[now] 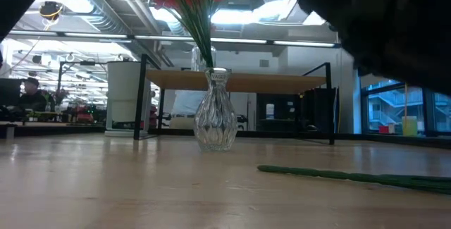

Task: Pick and place flowers into a vace then onto a shelf
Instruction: Put the blue flowers into the transparent vase

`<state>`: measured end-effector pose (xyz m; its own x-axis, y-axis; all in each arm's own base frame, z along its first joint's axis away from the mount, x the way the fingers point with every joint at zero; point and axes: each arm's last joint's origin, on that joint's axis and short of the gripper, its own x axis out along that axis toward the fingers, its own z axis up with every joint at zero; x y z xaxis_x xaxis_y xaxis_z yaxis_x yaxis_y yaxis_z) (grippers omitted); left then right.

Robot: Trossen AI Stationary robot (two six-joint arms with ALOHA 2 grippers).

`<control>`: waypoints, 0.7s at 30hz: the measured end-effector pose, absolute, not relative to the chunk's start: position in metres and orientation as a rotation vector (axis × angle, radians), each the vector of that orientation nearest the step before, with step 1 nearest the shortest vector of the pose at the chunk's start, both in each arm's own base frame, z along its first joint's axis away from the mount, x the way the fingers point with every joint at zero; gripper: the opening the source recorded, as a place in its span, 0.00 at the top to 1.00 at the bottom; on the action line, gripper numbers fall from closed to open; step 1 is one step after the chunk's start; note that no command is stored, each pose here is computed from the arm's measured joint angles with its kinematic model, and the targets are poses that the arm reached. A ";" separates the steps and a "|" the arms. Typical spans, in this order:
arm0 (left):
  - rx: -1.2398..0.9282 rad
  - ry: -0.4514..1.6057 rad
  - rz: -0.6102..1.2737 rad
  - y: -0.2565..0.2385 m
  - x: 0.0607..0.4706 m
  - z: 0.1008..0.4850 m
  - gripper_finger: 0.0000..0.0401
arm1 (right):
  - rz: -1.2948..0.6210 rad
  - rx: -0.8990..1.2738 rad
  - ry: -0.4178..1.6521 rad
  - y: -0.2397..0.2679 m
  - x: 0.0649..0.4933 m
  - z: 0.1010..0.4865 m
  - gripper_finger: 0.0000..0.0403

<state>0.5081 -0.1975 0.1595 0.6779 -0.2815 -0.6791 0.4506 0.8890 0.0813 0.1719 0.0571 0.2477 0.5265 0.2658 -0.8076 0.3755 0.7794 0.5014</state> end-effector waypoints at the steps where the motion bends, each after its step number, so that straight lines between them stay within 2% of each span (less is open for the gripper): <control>1: 0.266 0.717 -0.419 -0.197 0.508 0.158 0.46 | -0.072 0.706 1.038 0.057 0.172 0.248 0.35; 14: 0.235 0.809 -0.437 -0.207 0.506 0.121 0.47 | -0.072 0.711 1.034 0.057 0.172 0.248 0.35; 17: 0.195 0.841 -0.414 -0.205 0.505 0.120 0.51 | -0.072 0.711 1.034 0.057 0.172 0.248 0.35; 21: 0.166 0.865 -0.378 -0.201 0.505 0.119 0.61 | -0.071 0.710 1.034 0.057 0.172 0.248 0.35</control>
<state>0.5054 -0.2009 0.1189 0.5875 -0.2566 -0.7675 0.3894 0.9210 -0.0098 0.1723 0.0573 0.2479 0.5302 0.2674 -0.8046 0.3748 0.7773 0.5053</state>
